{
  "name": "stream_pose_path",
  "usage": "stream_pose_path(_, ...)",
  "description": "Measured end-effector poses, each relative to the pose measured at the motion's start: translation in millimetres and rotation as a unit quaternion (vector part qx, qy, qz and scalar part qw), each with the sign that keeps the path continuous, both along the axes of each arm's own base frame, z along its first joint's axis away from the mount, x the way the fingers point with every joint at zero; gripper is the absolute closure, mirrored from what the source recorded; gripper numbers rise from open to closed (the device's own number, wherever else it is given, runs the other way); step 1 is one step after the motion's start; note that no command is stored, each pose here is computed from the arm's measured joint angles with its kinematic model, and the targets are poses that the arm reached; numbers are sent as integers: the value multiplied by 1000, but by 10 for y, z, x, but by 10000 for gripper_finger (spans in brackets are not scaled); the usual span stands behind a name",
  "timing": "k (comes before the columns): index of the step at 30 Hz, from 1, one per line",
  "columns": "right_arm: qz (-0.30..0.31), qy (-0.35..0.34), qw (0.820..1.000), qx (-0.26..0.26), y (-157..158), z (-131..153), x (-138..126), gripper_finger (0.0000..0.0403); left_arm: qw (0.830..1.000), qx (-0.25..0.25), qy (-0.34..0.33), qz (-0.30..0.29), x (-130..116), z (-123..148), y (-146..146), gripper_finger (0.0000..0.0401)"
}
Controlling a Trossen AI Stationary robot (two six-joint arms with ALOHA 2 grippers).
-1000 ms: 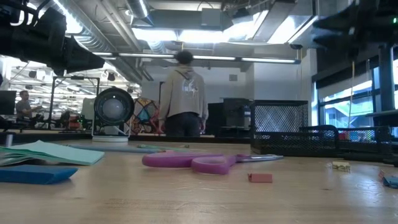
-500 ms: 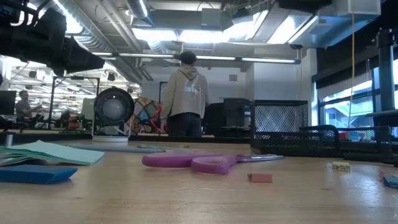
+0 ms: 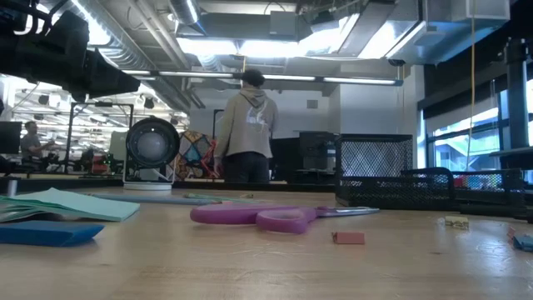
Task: Pick and place office supplies into organizer
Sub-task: Put the purple scissors into the black desk organizer
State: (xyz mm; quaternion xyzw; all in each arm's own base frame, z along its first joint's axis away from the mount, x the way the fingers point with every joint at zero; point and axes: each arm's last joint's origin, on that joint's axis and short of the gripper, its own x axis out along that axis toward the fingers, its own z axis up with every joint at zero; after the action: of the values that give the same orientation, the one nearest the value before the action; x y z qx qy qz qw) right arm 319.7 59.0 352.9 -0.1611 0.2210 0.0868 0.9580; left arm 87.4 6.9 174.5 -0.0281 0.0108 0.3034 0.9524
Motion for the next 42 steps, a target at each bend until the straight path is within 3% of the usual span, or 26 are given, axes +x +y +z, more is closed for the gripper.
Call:
stream_pose_path(5,20,102,994,-30,168,-314,327,151,1000,25,18,-1,0,-1,0,290)
stream_pose_path(8,45,173,982,-64,289,-597,473,151,999,32,23,-1,0,0,0,290)
stream_pose_path(13,89,231,963,-107,505,-981,668,151,999,32,23,-1,0,1,0,291)
stream_pose_path(18,139,264,943,-145,685,-1332,788,151,999,32,23,-1,0,0,0,291)
stream_pose_path(23,183,285,932,-129,818,-1623,854,151,999,32,23,-2,0,0,0,291)
stream_pose_path(30,186,265,938,-124,872,-1793,963,151,999,33,23,-2,0,0,0,294)
stream_pose_path(42,184,296,929,-126,846,-2045,1002,152,999,33,23,-2,0,0,0,296)
